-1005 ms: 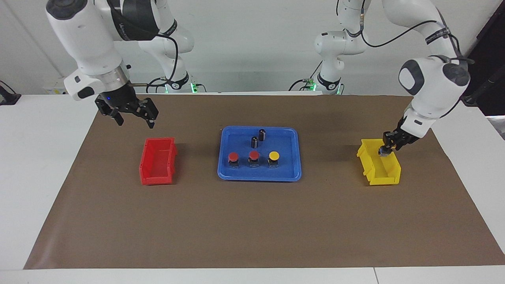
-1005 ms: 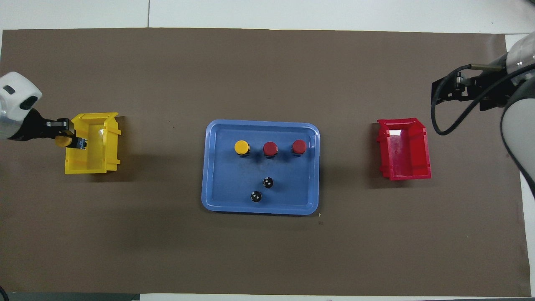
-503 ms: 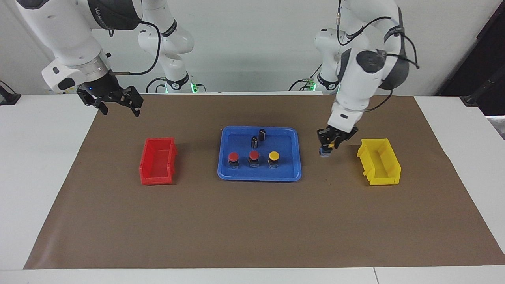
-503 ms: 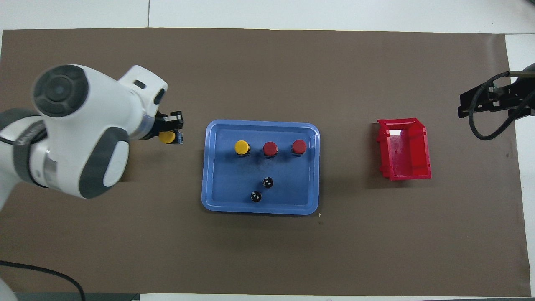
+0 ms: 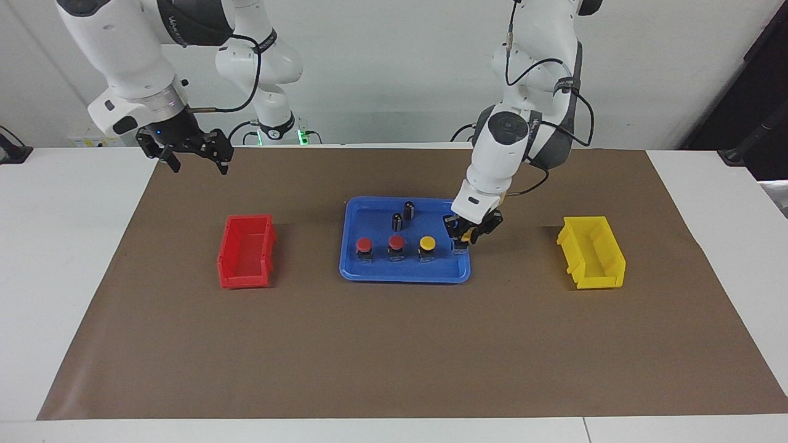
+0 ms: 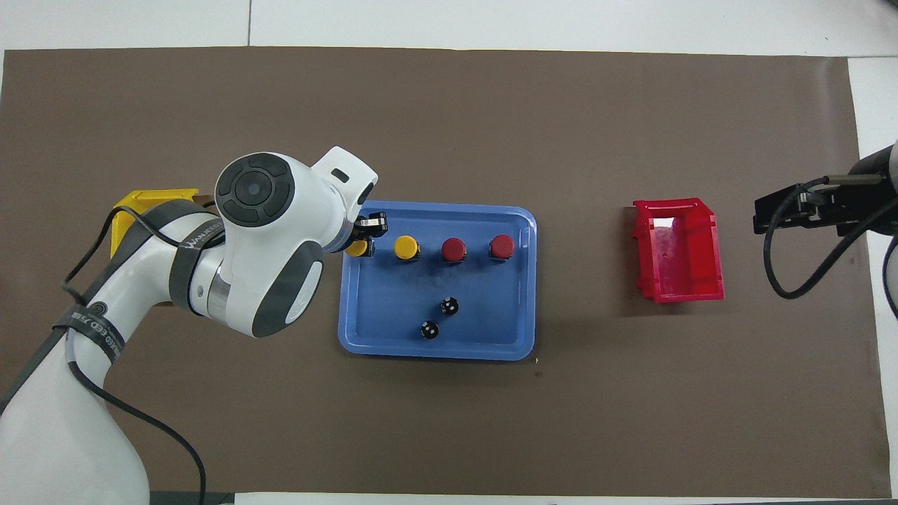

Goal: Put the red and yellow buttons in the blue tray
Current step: 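Place the second yellow button in the tray with the left gripper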

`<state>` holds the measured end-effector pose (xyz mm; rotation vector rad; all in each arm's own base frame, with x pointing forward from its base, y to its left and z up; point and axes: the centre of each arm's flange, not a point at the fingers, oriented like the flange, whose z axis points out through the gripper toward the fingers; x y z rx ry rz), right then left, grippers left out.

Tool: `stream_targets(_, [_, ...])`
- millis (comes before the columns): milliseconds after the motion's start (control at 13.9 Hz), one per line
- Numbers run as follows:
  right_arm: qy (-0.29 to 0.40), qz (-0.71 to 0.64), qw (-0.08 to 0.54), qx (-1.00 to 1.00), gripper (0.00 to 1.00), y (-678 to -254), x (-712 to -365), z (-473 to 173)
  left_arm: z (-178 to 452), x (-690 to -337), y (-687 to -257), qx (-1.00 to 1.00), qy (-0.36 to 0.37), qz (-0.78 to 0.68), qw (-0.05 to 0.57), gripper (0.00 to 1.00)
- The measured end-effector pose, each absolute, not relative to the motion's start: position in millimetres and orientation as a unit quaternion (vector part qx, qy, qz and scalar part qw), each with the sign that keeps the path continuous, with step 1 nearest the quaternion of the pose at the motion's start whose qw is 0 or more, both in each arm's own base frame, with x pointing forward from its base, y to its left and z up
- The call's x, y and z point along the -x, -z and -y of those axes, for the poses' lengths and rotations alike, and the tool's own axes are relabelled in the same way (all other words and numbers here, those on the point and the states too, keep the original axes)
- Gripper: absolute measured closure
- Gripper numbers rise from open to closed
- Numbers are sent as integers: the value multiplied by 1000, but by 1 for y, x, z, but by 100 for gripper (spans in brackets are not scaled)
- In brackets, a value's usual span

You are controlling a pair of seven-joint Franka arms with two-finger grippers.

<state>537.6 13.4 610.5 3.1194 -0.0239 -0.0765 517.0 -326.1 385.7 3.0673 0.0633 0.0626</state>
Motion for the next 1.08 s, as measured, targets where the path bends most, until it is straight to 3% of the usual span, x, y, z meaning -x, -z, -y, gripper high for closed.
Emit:
stream_targets(431, [27,-8,10,-1000,0,-610,-541,-12,337,-509,-358,-999,-17,-19,33,61])
stream_targets(574, [32,-5,9,-999,0,-610,-544,-9,335,-511,-359,-999,-19,-21,33,44])
stream_targets(718, [37,1,9,-999,0,-609,-544,-3,333,-515,-369,-999,-20,-24,34,20])
stream_targets(862, [39,0,9,-999,0,-608,-544,-3,326,-523,-401,-999,-5,-29,25,0])
stream_targets(1077, [40,-1,9,-999,0,-608,-544,-4,278,-538,-463,-1000,17,-5,18,0])
